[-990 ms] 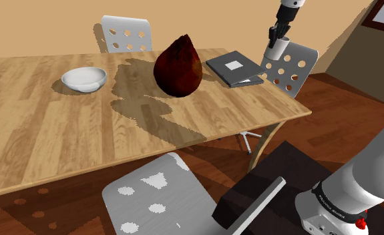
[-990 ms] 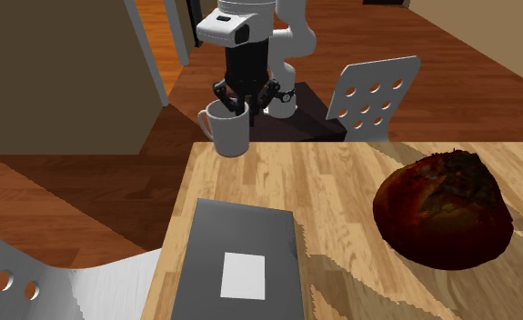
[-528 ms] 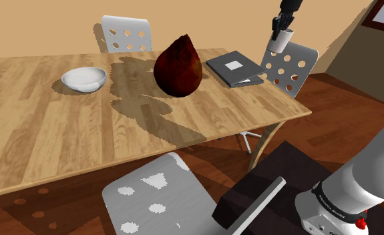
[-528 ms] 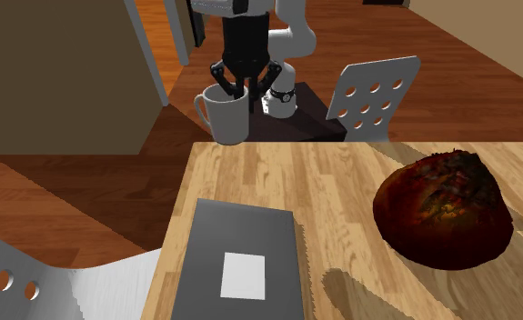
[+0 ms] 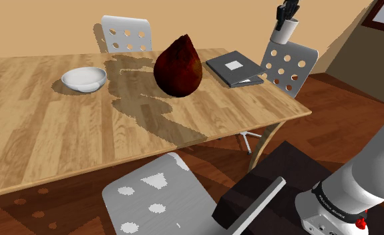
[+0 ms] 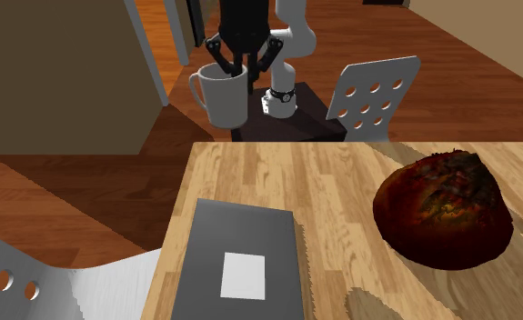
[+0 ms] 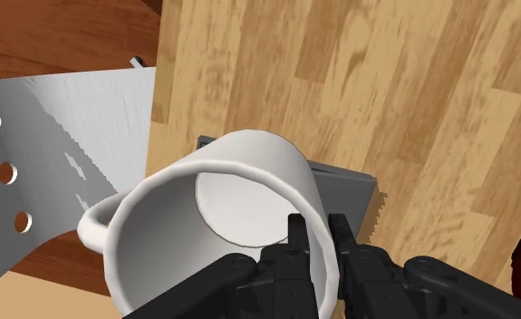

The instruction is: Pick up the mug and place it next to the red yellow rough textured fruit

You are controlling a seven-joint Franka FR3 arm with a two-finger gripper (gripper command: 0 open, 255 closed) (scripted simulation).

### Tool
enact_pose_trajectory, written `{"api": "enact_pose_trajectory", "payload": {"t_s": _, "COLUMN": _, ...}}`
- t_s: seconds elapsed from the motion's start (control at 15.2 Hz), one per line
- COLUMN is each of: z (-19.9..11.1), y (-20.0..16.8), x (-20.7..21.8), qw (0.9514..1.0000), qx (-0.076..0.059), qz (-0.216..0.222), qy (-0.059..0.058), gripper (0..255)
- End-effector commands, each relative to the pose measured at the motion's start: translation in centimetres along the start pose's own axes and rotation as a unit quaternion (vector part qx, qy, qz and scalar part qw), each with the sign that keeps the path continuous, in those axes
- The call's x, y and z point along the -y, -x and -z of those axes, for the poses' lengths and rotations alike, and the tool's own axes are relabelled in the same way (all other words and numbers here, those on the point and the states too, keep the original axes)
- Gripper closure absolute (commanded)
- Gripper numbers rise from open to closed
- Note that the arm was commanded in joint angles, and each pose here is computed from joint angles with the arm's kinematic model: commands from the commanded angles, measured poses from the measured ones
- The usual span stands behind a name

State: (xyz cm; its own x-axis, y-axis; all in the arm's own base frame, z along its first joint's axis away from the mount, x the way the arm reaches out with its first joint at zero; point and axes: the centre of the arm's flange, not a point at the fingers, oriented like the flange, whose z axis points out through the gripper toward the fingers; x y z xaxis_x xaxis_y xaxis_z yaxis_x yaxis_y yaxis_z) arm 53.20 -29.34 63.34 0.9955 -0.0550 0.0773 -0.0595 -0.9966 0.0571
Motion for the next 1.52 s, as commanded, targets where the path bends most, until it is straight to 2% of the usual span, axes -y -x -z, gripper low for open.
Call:
{"api": "enact_pose_trajectory", "payload": {"t_s": 0.0, "z": 1.0, "y": -0.1, "x": -0.1, "qw": 1.0, "qx": 0.0, "qz": 0.0, "qy": 0.0, "gripper": 255}}
{"api": "enact_pose_trajectory", "payload": {"t_s": 0.92, "z": 8.0, "y": -0.7, "x": -0.5, "qw": 1.0, "qx": 0.0, "qz": 0.0, "qy": 0.0, "gripper": 255}}
{"api": "enact_pose_trajectory", "payload": {"t_s": 1.45, "z": 8.5, "y": -1.5, "x": 10.0, "qw": 1.0, "qx": 0.0, "qz": 0.0, "qy": 0.0, "gripper": 255}}
